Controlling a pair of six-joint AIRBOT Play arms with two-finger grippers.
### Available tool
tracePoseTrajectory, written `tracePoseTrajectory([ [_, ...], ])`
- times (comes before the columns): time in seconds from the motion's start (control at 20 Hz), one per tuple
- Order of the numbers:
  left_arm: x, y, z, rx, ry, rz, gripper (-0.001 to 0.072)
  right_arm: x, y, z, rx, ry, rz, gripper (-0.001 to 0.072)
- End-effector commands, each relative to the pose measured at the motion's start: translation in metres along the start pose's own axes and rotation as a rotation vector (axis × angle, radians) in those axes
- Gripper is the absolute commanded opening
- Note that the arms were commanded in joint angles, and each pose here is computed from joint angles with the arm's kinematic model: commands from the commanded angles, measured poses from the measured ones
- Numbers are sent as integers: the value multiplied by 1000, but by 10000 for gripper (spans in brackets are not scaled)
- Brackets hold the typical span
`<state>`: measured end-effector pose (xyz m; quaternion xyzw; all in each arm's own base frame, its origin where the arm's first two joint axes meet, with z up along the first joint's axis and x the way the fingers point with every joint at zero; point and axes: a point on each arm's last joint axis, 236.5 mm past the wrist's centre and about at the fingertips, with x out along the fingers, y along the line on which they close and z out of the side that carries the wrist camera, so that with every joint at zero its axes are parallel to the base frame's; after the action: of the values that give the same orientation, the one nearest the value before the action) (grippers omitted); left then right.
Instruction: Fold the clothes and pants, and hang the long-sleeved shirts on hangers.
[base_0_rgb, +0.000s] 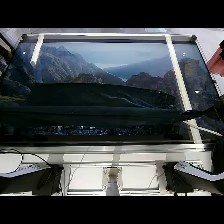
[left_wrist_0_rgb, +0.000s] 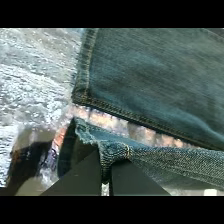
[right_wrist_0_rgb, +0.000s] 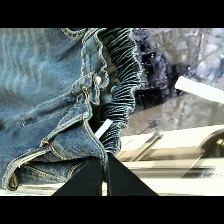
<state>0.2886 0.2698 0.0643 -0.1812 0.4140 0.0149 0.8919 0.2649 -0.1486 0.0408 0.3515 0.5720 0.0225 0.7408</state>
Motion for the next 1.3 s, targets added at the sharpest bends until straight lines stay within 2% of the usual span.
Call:
tracePoseTrajectory([
  [0.0, 17, 17, 10, -68, 16, 145, 25, 6, 0, 12, 102, -31, -32, 18],
  [0.1, 32, 15, 24, -57, 9, 214, 25, 15, 8, 37, 117, -110, -54, 18],
  [0.25, 51, 1, 77, -47, -149, 284, 25, 33, 39, 86, 132, -257, 20, 19],
  [0.4, 69, -4, 108, -97, -258, 306, 25, 54, 50, 130, 185, -381, 51, 19],
  [0.6, 126, -1, 87, -200, -174, 256, 26, 94, 57, 155, 204, -416, 59, 19],
  [0.8, 171, -4, 66, -209, -100, 230, 26, 132, 64, 169, 196, -438, 46, 20],
  [1.25, 192, -8, 88, -193, -197, 255, 35, 129, 63, 197, 213, -573, 24, 22],
])
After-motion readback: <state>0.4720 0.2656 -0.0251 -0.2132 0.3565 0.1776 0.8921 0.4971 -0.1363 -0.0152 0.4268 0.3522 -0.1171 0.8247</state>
